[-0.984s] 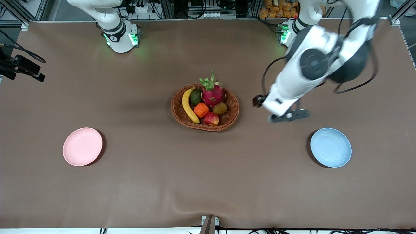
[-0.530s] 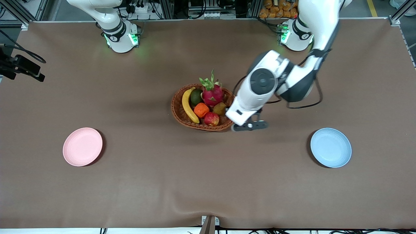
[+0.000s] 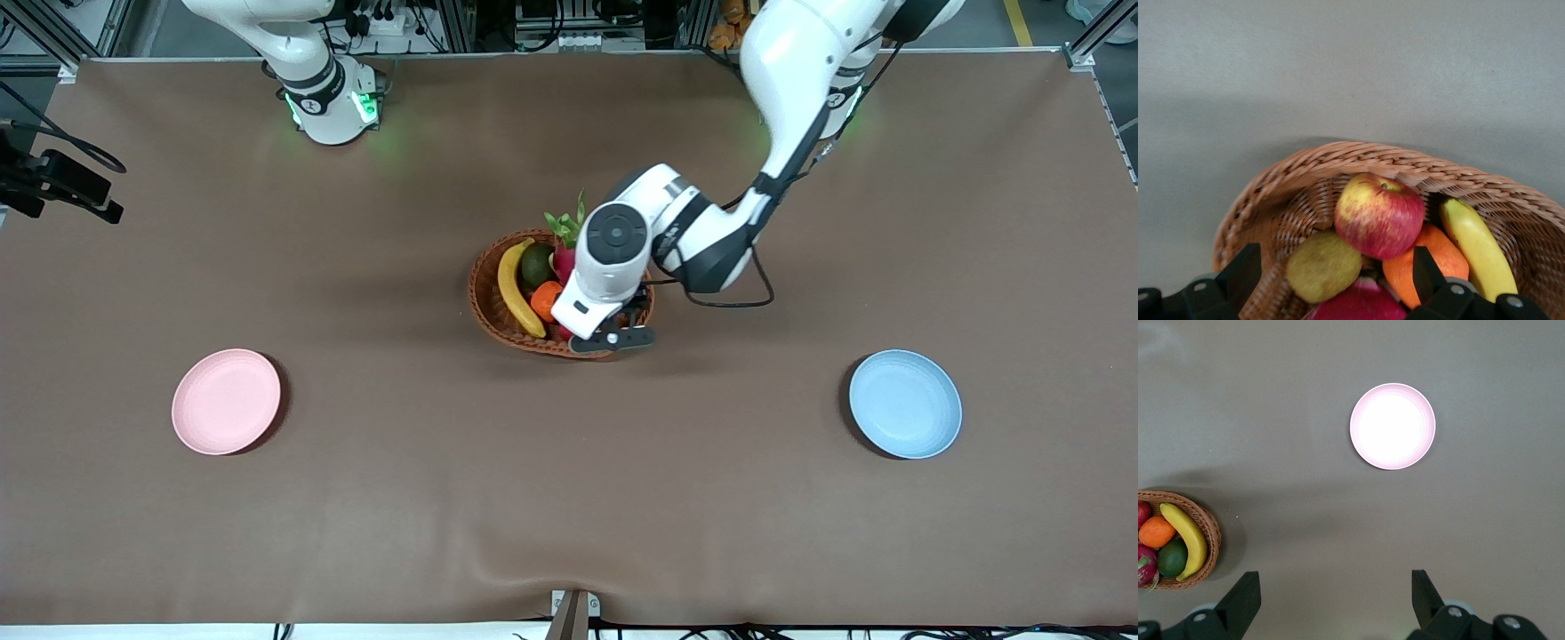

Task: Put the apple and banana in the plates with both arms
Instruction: 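Reach the left gripper into the basket and grasp the red apple, then carry the apple with the left gripper while the right gripper reaches the banana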

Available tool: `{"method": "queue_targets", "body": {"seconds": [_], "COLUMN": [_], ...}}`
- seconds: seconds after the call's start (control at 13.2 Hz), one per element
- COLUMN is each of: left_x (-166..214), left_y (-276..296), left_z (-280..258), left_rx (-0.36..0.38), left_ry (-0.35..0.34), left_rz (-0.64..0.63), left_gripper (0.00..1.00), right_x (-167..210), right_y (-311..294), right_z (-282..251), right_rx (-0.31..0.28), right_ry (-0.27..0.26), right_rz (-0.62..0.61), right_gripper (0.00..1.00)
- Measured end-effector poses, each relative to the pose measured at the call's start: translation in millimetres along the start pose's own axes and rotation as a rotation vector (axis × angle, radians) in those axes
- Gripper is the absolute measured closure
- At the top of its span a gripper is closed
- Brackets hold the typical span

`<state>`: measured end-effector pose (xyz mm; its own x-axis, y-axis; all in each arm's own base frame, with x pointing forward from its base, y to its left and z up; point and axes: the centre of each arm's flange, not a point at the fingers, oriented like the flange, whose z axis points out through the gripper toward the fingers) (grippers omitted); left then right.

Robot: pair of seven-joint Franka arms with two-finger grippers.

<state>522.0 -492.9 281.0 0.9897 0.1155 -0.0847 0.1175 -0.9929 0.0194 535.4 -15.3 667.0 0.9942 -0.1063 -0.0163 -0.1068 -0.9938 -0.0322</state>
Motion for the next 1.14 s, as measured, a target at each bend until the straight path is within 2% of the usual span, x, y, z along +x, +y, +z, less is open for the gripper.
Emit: {"method": "queue_targets", "body": {"seconds": [0.45,0.68,0.98,1.06,1.14], "left_x": [-9,-11,-9,-9,-9], "left_y": [18,20,19,20,20], "left_z": [37,48,61,61,60], "left_rx": [-0.011,-0.007,0.002,0.001,0.0], "left_ry": [0.021,0.025,0.03,0.031,0.032], "left_rz": [0.01,0.019,0.027,0.027,0.028], "left_gripper": [0.0,0.0,0.01,0.06,0.19], "right_x": [-1,-2,-10,-13,-15], "right_y": [-18,-24,-73,-85,-94], "right_z": [0,-1,0,1,1], "right_rx": [0.025,0.055,0.086,0.085,0.085], "right_ry": [0.001,0.002,-0.009,-0.011,-0.013], "right_rz": [-0.032,-0.04,-0.128,-0.15,-0.167], "right_gripper": [0.0,0.0,0.0,0.0,0.0]}}
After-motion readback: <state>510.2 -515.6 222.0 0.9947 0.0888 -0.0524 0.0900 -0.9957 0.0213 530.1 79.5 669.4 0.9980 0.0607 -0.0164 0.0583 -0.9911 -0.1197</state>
